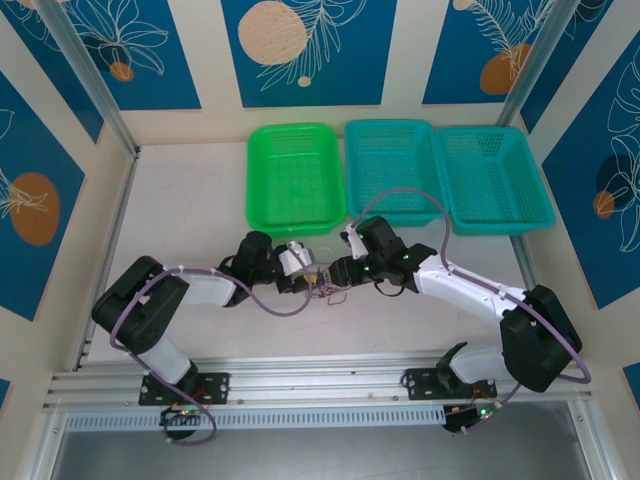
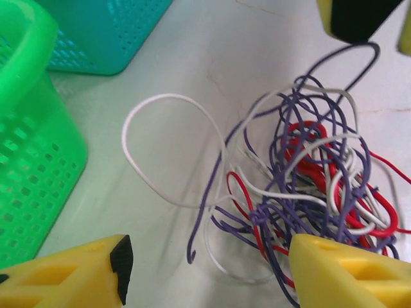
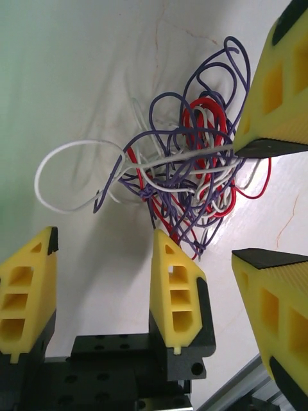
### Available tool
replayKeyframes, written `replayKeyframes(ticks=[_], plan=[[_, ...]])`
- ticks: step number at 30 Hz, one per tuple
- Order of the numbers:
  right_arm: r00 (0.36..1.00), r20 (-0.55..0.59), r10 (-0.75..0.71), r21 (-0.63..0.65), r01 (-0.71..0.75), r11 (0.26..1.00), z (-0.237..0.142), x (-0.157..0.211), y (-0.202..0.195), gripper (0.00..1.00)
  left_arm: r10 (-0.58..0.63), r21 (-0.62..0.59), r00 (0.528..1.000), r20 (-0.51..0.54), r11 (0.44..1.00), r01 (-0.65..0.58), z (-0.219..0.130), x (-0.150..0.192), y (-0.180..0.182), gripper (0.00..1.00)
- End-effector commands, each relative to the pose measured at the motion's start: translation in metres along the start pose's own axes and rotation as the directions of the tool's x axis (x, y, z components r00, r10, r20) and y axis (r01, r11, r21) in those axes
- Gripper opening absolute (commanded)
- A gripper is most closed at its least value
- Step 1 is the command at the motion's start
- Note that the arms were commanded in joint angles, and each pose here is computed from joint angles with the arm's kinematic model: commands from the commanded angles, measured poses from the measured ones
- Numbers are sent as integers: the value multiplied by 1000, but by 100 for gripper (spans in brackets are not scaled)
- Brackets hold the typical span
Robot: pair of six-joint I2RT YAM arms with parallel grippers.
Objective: Untangle the cables
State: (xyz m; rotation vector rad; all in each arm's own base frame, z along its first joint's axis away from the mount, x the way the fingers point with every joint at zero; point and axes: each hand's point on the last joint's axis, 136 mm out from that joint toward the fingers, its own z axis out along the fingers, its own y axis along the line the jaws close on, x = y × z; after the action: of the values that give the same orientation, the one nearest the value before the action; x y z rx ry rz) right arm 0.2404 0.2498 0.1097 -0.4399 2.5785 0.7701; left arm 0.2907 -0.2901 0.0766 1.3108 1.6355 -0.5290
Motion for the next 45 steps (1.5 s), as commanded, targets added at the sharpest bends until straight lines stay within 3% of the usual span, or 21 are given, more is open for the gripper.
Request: replayKeyframes(ticks=[1,5,12,20,25,30,36,39,42,45], plan=[[1000,-6,29,-19,-29,999,-1,6,1,44,2,-54,999,47,999,1,3,-16,18,62],[999,6,52,-28,-51,998,-1,3,4,44,-6,-47,1000,21,999,7,10,-17,24,49],[998,21,65,-33,-64,997,-7,0,6,44,-11,50,994,-110,999,17,12,4,9,44],[996,30,89,-11,-88,996,-5,4,-2,44,-34,56,988,-152,997,43,22,15,9,41],[994,29,102,-5,-102,995,-7,6,-4,44,-57,58,984,-171,996,67,30,20,10,28],[989,36,140,21,-141,990,-7,11,-11,44,-64,63,992,-109,995,72,27,7,6,0],[957,89,276,104,-284,953,9,15,-14,59,-105,61,994,-16,992,106,3,-33,-1,0],[941,152,303,97,-319,943,21,4,-5,74,-178,82,984,24,981,176,-11,-52,-8,0],[920,175,351,90,-370,925,39,-4,-6,75,-232,98,972,17,968,230,-21,-58,-12,0],[909,197,367,188,-403,896,55,-4,-24,75,-260,88,965,20,962,257,-35,-66,-14,0]])
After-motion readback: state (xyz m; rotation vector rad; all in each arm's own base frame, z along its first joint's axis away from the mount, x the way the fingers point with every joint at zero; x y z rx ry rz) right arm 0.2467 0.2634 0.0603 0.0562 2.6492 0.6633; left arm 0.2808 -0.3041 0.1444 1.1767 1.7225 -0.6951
